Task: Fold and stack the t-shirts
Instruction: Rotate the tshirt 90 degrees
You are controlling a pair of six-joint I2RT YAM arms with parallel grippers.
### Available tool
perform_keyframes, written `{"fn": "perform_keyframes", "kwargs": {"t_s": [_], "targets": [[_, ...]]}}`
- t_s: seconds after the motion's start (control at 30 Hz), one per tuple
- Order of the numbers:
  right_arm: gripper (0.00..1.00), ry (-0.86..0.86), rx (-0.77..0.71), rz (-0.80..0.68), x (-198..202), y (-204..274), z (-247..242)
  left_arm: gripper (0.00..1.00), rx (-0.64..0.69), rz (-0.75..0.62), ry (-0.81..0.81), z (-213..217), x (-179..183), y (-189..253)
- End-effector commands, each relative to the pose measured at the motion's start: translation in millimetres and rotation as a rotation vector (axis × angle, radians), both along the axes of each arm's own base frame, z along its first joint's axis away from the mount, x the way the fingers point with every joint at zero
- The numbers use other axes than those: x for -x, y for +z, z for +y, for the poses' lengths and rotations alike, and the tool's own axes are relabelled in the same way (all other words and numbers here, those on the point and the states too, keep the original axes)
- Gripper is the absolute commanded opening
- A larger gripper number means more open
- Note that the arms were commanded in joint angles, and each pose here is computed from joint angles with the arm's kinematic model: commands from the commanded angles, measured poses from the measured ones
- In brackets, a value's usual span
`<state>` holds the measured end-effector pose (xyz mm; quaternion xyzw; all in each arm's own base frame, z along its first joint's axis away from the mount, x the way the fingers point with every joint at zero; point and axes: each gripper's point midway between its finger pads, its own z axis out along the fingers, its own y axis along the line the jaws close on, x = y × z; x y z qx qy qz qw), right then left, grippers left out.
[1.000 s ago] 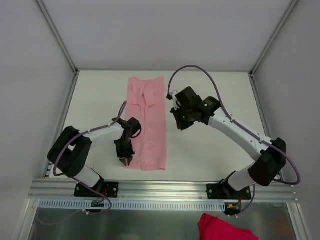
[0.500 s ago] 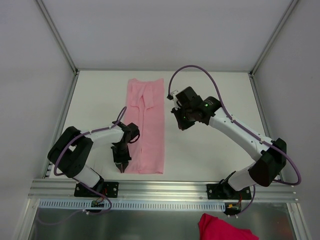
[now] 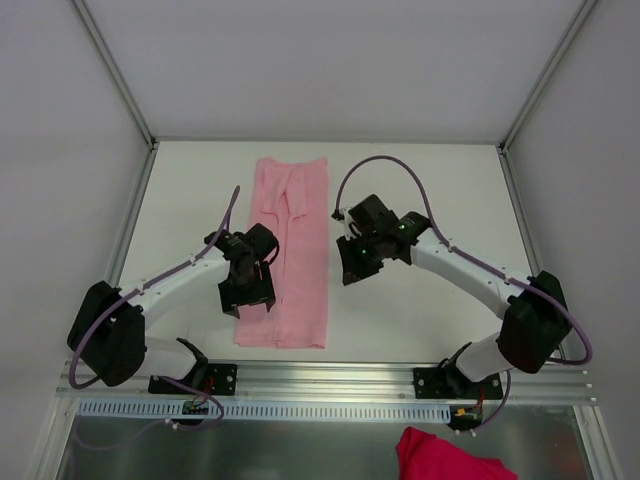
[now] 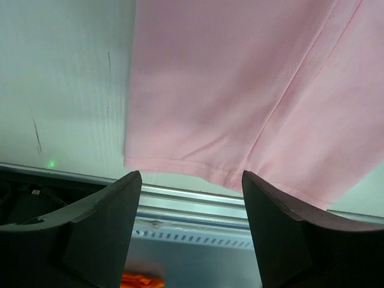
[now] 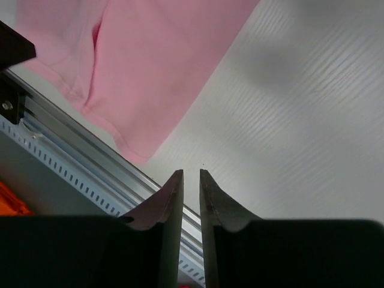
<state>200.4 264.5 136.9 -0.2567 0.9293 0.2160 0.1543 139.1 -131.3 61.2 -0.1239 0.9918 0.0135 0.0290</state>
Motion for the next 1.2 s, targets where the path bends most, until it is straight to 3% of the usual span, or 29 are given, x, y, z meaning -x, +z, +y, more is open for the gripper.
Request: {"fn": "perform_keyframes", "kwargs": {"t_s": [0.0, 0.17, 0.43, 0.73, 0.93, 1.17], "targets": [[0.21, -0.008, -0.106, 0.125, 20, -16, 23, 0.69, -0.060, -0.017, 0.011, 11, 0, 4], [0.36, 0.017, -0.003, 0.226, 45, -68, 14, 0.66, -0.089, 0.056, 0.013, 18, 17, -13], [0.55, 0.001, 0.020, 0.290, 73, -92, 10, 0.63, -0.072, 0.093, 0.031, 18, 28, -24], [0.56, -0.031, -0.043, 0.325, 99, -115, 32, 0.62, 0.005, 0.018, 0.075, 15, 30, -27], [0.56, -0.019, -0.081, 0.282, 96, -103, 60, 0.63, 0.084, -0.094, 0.081, 7, 16, -19], [0.56, -0.005, -0.059, 0.255, 96, -101, 70, 0.63, 0.054, -0.056, 0.056, 12, 23, -29]]}}
